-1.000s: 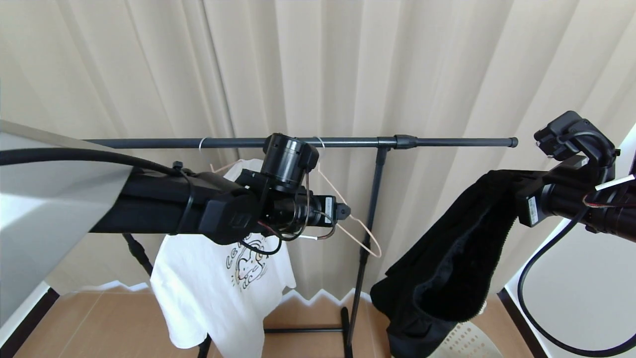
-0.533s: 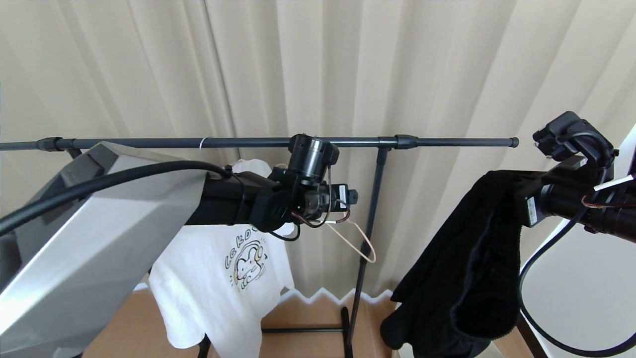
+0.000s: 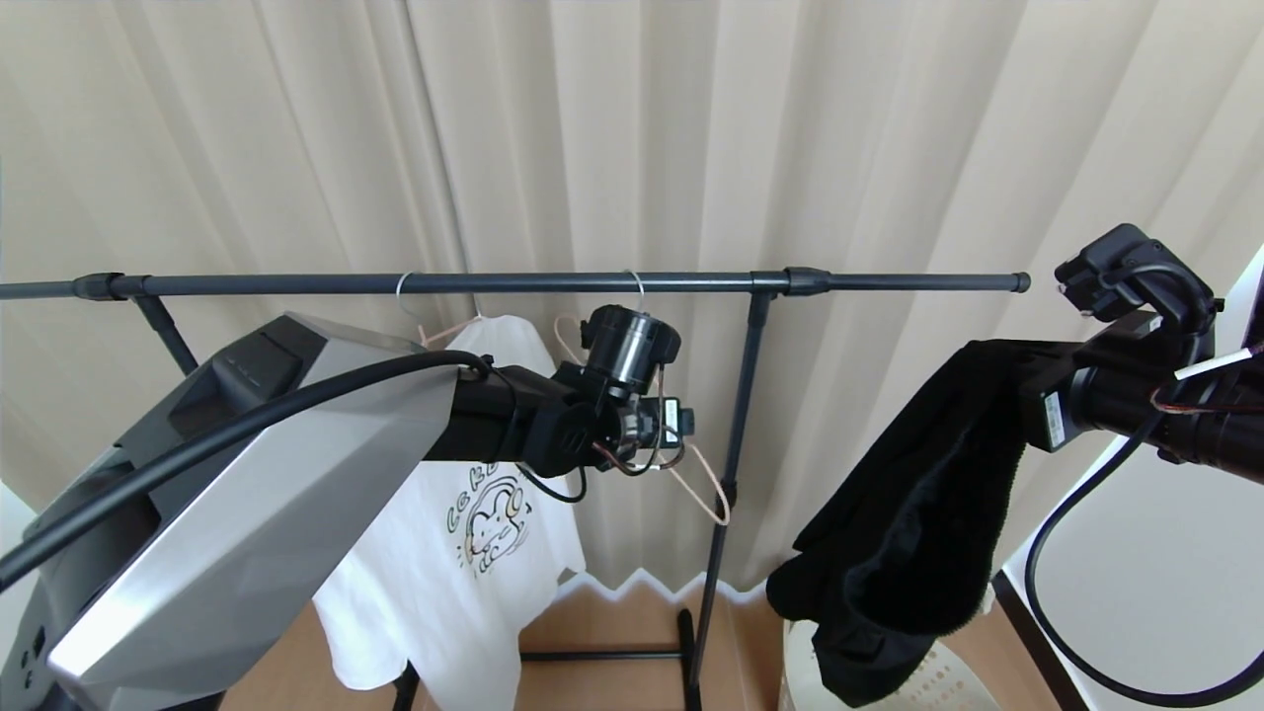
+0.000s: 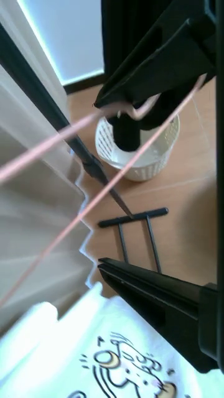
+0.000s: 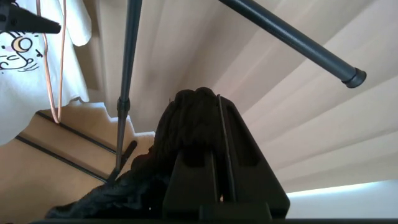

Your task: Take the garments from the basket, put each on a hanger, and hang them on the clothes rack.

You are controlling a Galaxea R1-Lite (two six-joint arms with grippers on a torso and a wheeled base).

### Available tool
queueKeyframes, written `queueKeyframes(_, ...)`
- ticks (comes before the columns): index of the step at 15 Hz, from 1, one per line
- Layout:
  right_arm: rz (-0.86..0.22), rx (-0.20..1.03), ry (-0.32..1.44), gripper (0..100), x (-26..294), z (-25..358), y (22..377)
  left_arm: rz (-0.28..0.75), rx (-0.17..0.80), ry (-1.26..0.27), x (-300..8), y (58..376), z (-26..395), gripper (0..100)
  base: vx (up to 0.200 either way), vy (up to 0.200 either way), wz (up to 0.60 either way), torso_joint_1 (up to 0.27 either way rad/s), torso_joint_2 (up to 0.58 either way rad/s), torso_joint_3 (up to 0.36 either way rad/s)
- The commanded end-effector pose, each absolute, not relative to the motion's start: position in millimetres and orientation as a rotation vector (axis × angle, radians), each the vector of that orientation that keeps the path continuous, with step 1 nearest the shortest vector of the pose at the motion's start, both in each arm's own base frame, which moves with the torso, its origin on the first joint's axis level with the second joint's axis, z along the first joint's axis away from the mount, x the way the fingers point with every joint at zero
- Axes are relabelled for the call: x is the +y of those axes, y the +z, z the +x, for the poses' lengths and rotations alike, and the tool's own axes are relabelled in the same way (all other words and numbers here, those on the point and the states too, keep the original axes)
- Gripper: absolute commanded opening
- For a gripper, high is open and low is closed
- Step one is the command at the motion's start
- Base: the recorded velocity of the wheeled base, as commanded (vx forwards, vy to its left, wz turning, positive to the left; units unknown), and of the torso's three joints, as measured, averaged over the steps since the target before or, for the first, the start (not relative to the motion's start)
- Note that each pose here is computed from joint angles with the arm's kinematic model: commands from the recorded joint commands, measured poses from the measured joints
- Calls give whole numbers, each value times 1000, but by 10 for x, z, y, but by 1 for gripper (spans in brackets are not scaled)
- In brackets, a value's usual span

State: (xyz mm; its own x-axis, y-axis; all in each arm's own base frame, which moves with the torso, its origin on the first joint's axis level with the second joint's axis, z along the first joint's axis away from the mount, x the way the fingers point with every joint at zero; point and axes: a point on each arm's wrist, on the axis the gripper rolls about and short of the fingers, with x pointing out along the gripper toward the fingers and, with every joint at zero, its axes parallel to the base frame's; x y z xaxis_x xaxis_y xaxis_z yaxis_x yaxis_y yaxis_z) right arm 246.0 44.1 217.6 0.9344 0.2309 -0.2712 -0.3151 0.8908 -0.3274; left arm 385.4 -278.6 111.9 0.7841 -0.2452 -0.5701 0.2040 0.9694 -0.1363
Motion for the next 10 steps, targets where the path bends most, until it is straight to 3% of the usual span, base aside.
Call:
queueKeyframes(1, -377, 231, 288, 0, 443, 2465, 2170, -60, 638, -232, -2758, 1082, 3835, 100, 0, 0, 0, 0, 0, 0)
queueKeyframes(10, -377, 229, 290, 0, 448, 2447, 2173, -27, 635, -206, -2707, 1116, 3766, 100, 0, 0, 0, 0, 0, 0)
